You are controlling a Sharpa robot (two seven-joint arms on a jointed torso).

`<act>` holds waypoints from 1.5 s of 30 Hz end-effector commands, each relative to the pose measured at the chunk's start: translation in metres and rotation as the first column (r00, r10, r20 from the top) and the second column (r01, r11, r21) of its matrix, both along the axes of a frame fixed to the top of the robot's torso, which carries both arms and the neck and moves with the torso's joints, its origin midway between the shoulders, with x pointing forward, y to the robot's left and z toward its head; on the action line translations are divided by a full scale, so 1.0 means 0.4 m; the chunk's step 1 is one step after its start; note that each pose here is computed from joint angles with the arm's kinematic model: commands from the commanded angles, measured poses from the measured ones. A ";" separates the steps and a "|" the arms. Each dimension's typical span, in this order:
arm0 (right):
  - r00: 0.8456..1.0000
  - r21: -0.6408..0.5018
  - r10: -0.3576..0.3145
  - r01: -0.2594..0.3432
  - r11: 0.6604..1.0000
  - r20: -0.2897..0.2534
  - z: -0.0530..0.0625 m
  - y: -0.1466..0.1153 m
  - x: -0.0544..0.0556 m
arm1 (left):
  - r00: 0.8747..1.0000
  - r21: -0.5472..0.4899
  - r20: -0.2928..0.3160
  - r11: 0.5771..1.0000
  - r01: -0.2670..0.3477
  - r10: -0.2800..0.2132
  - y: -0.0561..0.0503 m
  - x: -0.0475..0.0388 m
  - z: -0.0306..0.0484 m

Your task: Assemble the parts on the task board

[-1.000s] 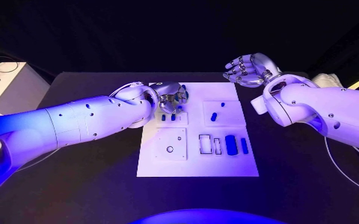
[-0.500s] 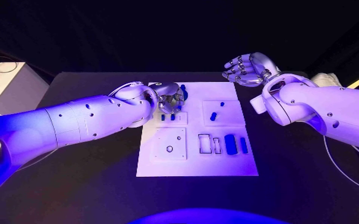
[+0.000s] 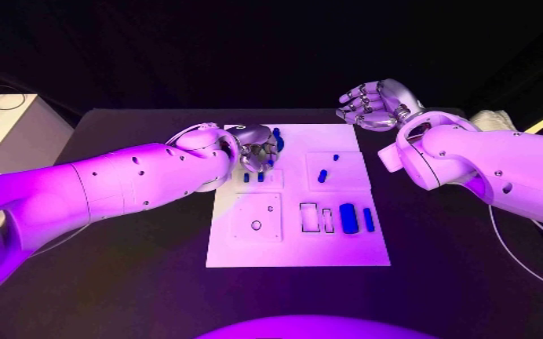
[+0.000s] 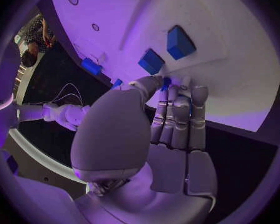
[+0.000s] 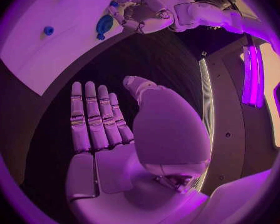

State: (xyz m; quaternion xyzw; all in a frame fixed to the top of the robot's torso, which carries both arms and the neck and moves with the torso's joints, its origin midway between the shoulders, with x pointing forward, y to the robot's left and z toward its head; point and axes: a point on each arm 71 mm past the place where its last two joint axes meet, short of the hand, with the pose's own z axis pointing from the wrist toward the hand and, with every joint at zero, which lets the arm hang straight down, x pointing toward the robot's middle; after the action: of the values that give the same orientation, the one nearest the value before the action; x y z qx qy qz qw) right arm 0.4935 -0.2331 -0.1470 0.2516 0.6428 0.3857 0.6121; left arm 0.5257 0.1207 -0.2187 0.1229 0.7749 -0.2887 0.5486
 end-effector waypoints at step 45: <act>1.000 -0.004 0.017 -0.017 1.000 0.012 0.002 0.002 -0.003 | 0.999 -0.193 -0.014 0.981 -0.031 0.029 0.024 0.001 0.077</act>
State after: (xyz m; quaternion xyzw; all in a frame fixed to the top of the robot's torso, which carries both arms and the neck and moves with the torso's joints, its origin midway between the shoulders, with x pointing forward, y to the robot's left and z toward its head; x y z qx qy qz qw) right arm 0.4929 -0.2335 -0.1468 0.2514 0.6426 0.3862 0.6121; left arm 0.5280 0.1309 -0.1900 0.0744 0.7490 -0.3333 0.5678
